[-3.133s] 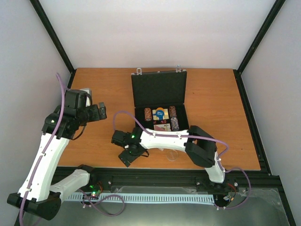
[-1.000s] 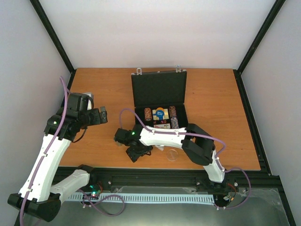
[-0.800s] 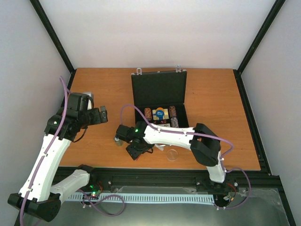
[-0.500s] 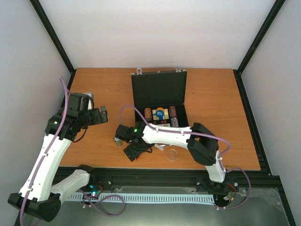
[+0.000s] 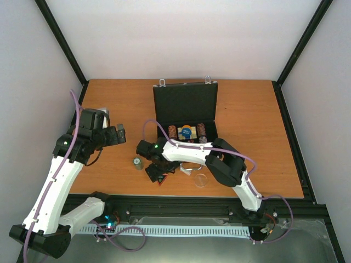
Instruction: Pack up texas hold em set
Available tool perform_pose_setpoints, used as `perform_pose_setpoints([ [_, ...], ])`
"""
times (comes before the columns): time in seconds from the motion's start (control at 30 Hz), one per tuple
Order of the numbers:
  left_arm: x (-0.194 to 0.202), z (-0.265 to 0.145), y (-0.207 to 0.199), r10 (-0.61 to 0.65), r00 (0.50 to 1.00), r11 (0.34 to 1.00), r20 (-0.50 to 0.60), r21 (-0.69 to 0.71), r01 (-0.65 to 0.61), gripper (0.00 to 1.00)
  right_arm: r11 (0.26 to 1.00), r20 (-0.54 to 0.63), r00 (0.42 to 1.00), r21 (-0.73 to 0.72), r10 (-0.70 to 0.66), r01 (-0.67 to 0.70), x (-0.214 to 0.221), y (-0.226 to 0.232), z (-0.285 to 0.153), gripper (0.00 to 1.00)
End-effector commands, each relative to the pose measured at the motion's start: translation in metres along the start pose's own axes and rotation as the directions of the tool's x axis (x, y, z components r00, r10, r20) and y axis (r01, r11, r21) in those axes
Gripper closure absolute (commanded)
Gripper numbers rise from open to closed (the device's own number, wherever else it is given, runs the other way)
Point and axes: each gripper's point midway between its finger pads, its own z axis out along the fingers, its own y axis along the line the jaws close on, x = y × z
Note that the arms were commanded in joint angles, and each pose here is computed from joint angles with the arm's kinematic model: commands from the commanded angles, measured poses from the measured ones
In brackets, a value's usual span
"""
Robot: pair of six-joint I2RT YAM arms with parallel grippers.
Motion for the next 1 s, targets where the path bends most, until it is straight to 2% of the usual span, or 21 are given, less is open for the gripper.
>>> perform_pose_setpoints([
  [0.0,-0.006,-0.002,-0.003,-0.012,1.000,1.000,0.024,0.016,0.012,0.00,0.999,0.003,1.000,-0.033,-0.008,0.008,-0.006,0.011,0.003,0.05],
  [0.53,-0.002,0.001,-0.001,-0.002,1.000,1.000,0.012,0.007,0.002,0.00,1.000,-0.036,0.999,-0.014,-0.026,0.026,0.015,0.014,0.011,0.08],
  [0.73,0.000,0.002,0.000,-0.003,1.000,1.000,0.011,0.006,0.003,0.00,1.000,-0.040,0.999,0.003,-0.021,0.021,0.019,0.009,0.013,0.13],
  [0.77,0.000,0.002,0.000,-0.004,1.000,1.000,0.011,0.005,0.004,0.00,1.000,-0.044,0.999,0.008,-0.020,0.021,0.021,0.007,0.014,0.15],
  [0.97,-0.001,0.003,-0.001,-0.005,1.000,1.000,0.009,0.010,0.005,0.00,0.999,-0.058,0.998,0.025,-0.020,0.021,0.026,0.002,0.021,0.40],
])
